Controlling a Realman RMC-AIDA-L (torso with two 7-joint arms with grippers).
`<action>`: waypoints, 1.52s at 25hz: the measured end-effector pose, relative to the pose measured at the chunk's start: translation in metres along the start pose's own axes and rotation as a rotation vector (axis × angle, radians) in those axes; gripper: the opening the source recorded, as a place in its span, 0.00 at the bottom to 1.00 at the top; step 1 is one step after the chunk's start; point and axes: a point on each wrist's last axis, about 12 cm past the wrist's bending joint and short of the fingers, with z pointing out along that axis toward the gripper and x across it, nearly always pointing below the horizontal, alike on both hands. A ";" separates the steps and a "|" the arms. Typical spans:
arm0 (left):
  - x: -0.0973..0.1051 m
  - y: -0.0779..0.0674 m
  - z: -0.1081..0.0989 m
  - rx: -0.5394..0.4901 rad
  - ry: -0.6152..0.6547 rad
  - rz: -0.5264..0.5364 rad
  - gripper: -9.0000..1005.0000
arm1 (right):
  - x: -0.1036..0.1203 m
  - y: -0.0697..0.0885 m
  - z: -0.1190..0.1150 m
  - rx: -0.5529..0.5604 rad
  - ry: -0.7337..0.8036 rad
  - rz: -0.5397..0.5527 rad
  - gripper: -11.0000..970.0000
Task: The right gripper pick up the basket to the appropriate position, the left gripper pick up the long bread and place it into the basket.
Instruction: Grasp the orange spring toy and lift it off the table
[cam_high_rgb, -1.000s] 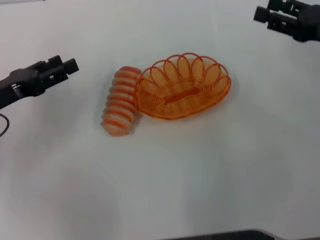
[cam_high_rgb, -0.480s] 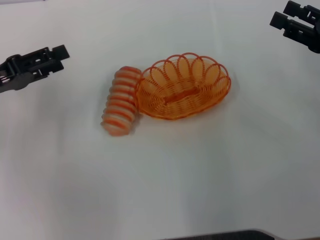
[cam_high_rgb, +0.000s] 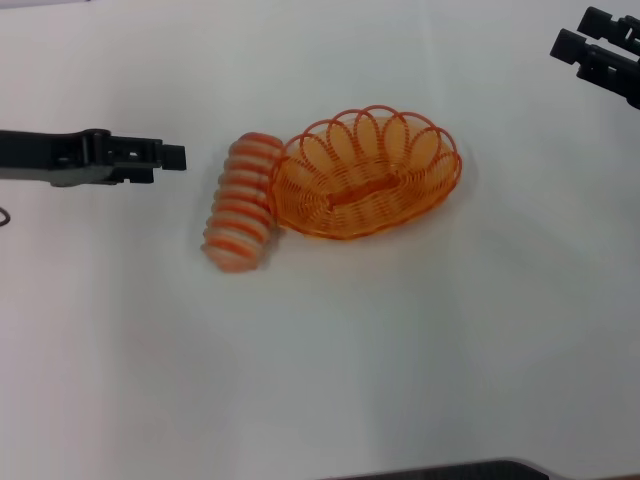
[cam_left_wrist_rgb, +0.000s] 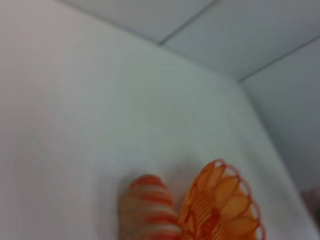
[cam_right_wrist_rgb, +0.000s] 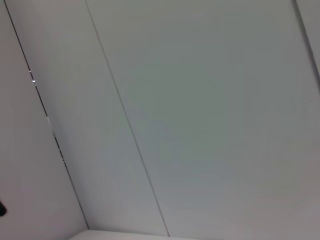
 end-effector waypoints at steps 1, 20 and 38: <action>-0.004 -0.003 0.002 -0.022 0.023 0.012 0.71 | 0.000 0.000 0.000 0.002 0.001 0.000 0.76; -0.046 -0.082 0.070 -0.408 0.337 0.232 0.71 | 0.000 -0.009 -0.004 0.077 0.003 0.004 0.76; -0.039 -0.081 0.097 -0.477 0.352 0.243 0.71 | -0.003 -0.014 -0.001 0.105 0.005 -0.006 0.76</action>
